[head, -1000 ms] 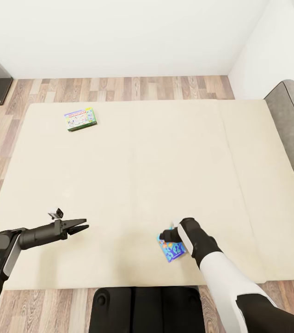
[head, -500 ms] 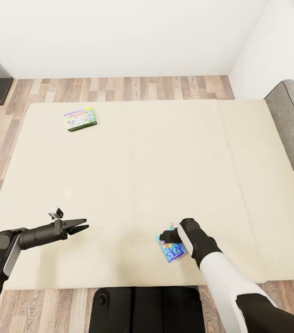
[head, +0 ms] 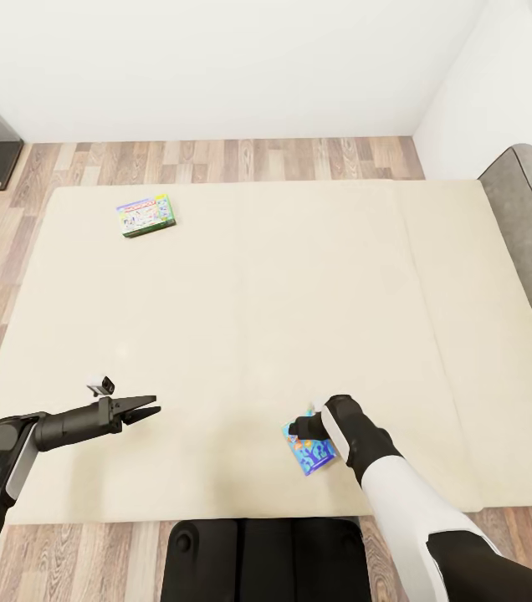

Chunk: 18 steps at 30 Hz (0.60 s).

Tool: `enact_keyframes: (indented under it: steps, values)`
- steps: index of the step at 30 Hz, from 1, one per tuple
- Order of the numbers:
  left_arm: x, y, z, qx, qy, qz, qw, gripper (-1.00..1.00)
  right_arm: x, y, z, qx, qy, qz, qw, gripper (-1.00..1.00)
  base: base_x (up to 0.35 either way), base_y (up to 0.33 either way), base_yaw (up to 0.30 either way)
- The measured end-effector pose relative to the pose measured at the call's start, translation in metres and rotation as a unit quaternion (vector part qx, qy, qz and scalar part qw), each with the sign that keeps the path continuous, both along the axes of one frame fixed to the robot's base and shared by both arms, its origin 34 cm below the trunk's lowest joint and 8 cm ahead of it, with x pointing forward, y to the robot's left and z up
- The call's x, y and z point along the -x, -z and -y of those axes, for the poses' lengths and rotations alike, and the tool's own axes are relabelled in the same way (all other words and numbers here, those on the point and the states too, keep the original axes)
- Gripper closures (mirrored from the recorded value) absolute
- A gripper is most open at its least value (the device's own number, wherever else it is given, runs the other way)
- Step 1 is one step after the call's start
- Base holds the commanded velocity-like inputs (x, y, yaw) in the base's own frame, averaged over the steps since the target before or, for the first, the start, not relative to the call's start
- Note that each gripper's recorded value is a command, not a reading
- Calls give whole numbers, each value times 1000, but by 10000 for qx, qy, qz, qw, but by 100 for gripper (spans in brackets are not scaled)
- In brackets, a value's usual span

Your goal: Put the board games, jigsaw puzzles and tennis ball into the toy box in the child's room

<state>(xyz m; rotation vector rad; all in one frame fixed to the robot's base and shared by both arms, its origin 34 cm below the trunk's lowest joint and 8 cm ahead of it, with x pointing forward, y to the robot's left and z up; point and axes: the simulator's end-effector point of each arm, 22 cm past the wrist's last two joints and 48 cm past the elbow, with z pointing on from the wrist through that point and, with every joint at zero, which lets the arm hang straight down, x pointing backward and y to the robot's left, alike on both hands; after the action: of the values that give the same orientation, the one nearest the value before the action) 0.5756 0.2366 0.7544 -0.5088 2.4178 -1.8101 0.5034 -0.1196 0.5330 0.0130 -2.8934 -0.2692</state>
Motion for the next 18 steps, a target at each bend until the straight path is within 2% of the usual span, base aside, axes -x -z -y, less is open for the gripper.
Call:
enact_keyframes:
  steps: [18]
  values:
    - [0, 0, 0, 2, -3, 2, 10000, -100, 0, 0, 0, 1, -1, 0, 10000, -100, 0, 8, 0]
